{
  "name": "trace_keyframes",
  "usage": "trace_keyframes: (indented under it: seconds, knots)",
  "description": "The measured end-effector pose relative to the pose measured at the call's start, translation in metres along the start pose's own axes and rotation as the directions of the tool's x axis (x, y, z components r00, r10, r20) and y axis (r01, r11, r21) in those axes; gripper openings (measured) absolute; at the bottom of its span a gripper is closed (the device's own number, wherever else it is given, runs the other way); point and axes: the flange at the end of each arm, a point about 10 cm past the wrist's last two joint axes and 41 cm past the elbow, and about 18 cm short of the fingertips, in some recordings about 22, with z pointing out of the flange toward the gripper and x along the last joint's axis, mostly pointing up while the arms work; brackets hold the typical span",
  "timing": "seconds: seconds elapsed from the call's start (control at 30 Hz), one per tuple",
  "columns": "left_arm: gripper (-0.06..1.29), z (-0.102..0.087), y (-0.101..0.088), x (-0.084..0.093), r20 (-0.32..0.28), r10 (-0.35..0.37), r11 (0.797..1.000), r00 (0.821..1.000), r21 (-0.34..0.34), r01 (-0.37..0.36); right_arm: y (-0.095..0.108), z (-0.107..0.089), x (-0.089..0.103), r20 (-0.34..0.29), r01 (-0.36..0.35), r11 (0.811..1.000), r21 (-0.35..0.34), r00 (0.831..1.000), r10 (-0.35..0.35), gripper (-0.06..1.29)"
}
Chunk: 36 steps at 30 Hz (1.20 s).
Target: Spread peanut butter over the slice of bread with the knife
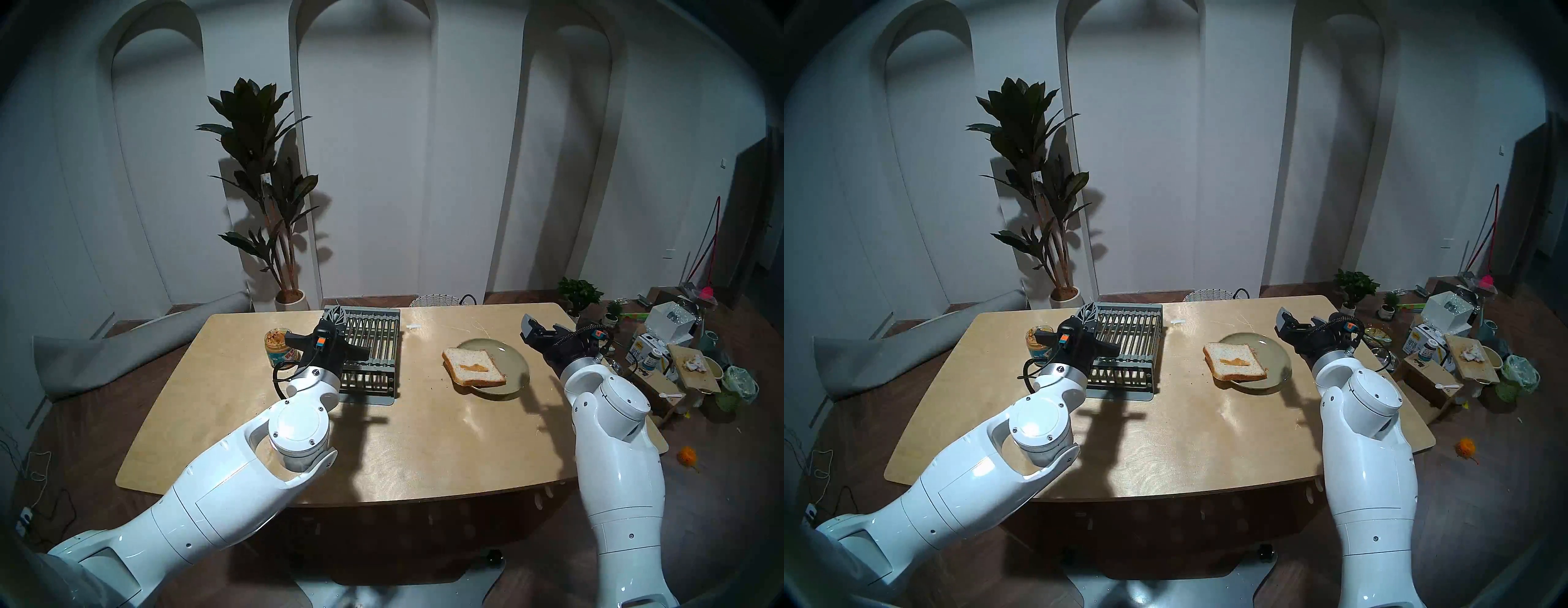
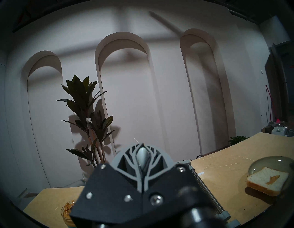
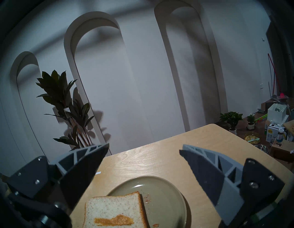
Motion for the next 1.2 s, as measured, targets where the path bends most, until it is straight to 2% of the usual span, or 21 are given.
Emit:
trace_keyframes:
  seconds: [0.43, 0.83, 1.2]
  knots:
    - [-0.03, 0.001, 0.007, -0.005, 0.010, -0.002, 1.000, 1.000, -0.012, 0.002, -0.002, 0.002, 0.001, -0.009, 0.011, 1.000, -0.011, 1.000, -0.011, 1.20]
    - [-0.03, 0.002, 0.008, -0.026, 0.036, 0.008, 1.000, 0.999, 0.003, -0.008, 0.002, -0.002, 0.005, -0.023, 0.019, 0.999, -0.026, 1.000, -0.019, 1.20]
    - [-0.03, 0.001, 0.009, -0.032, 0.012, -0.014, 1.000, 1.000, -0.001, 0.014, -0.001, -0.007, 0.009, -0.034, 0.018, 1.000, -0.022, 0.999, -0.018, 1.20]
